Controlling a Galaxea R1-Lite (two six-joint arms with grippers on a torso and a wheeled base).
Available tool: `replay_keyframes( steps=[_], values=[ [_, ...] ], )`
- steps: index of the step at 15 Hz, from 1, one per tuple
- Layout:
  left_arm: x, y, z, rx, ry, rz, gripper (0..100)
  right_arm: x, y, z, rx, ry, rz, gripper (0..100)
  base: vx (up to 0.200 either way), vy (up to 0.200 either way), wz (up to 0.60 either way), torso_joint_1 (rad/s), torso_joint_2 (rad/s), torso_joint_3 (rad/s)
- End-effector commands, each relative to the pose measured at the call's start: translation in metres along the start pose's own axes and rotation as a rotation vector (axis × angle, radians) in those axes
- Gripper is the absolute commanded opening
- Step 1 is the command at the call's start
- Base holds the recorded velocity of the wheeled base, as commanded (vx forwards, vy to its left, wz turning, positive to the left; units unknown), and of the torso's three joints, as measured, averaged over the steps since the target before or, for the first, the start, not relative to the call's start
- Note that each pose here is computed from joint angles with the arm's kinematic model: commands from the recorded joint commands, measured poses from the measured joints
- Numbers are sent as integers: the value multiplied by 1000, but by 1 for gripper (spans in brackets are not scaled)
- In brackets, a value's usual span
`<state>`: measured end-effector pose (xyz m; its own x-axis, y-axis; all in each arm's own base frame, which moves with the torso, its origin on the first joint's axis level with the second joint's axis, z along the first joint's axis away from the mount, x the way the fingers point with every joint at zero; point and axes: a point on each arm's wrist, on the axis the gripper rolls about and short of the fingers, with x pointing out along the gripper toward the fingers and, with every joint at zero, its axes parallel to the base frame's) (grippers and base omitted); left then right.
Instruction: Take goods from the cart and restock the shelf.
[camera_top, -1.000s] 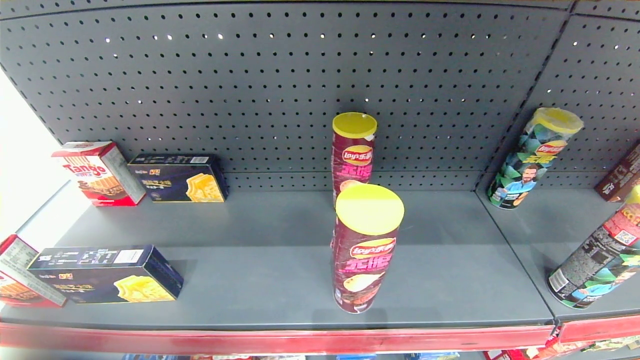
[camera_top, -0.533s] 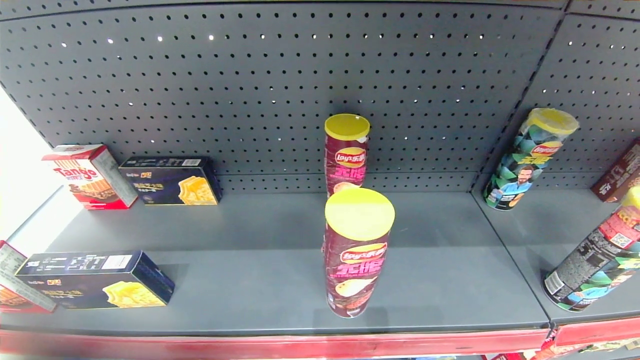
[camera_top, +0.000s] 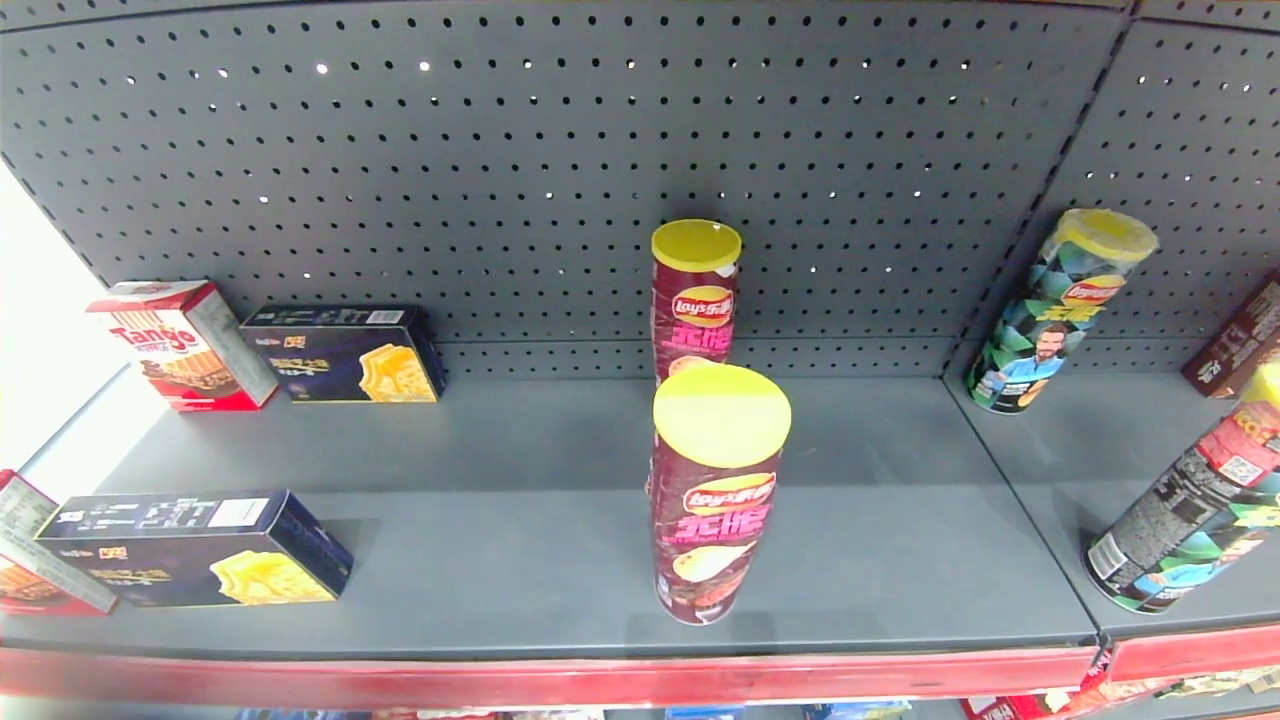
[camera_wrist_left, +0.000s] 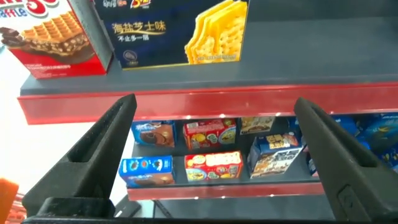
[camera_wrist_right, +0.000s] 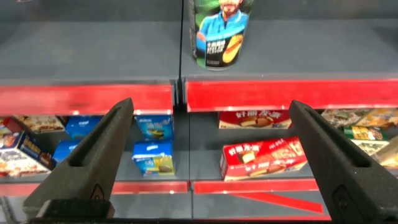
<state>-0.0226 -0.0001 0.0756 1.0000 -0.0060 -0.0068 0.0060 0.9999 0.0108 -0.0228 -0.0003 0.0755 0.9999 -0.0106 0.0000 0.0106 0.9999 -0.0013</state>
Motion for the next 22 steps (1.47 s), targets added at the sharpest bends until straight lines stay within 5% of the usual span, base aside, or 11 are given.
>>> replay_keyframes(
  steps=[1, 22],
  values=[
    [0, 0, 0, -2, -1, 0, 100, 0, 0, 0, 0, 0, 0, 100, 0, 0, 0, 0, 0, 0],
    [0, 0, 0, -5, -2, 3, 100, 0, 0, 0, 0, 2, 1, 100, -10, 0, 0, 0, 0, 0]
  ],
)
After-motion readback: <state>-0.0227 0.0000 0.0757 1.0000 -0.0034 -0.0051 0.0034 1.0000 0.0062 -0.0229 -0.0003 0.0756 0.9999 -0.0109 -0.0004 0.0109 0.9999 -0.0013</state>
